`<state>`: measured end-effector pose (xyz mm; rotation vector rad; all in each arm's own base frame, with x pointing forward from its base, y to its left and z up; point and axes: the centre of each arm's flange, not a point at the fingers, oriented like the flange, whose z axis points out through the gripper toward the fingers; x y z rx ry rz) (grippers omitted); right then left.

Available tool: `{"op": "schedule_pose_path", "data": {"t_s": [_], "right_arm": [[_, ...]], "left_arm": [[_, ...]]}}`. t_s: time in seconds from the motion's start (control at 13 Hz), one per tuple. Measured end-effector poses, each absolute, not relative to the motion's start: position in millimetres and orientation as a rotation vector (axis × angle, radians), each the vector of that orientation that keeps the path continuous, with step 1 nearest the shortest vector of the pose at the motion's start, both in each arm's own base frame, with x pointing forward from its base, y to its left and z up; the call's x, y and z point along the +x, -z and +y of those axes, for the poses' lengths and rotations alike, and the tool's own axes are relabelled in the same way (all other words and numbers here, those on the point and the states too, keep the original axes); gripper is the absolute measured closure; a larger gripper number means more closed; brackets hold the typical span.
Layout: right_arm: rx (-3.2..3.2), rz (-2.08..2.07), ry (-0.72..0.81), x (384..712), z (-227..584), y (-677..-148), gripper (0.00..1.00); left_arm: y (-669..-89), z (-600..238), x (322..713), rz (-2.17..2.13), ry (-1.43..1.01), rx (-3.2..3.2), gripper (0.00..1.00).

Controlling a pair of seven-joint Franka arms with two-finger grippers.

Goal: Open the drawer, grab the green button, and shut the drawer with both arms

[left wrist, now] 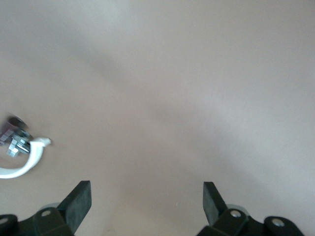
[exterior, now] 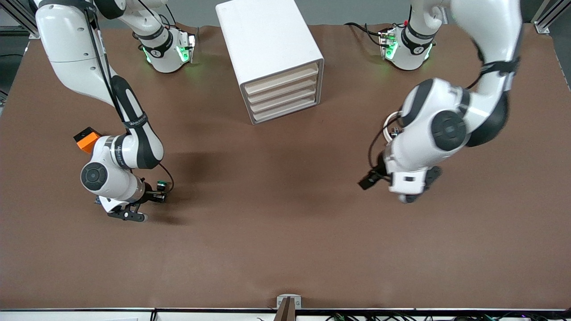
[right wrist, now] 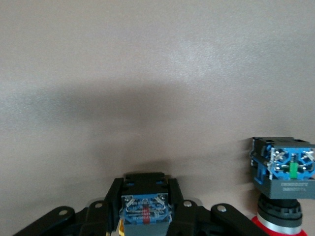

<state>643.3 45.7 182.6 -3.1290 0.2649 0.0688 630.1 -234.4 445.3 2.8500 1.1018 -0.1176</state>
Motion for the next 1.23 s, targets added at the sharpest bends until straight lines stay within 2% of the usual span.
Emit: {"op": "schedule_pose_path", "data": {"t_s": [0.23,0.38,0.69,0.92,1.23], "right_arm": [[-3.129,0.27,-0.069,643,46,-182,0.58],[-3.128,0.287,-0.066,644,44,-183,0.43],[-3.129,0.293,-0.093,654,42,-197,0.0],[-3.125,0.283,-0.199,666,42,-247,0.0],[-3.104,0.21,-0.317,660,26,-371,0.0]], "left_arm": [[-502,-183,624,0.979,0.016,2.943,0.0],[-533,-154,613,0.874,0.006,3.008,0.0],[-590,-106,585,0.615,0.007,3.095,0.0],[-612,-88,566,0.396,0.038,3.146,0.0],[-631,-62,543,0.219,0.069,3.175,0.0]]}}
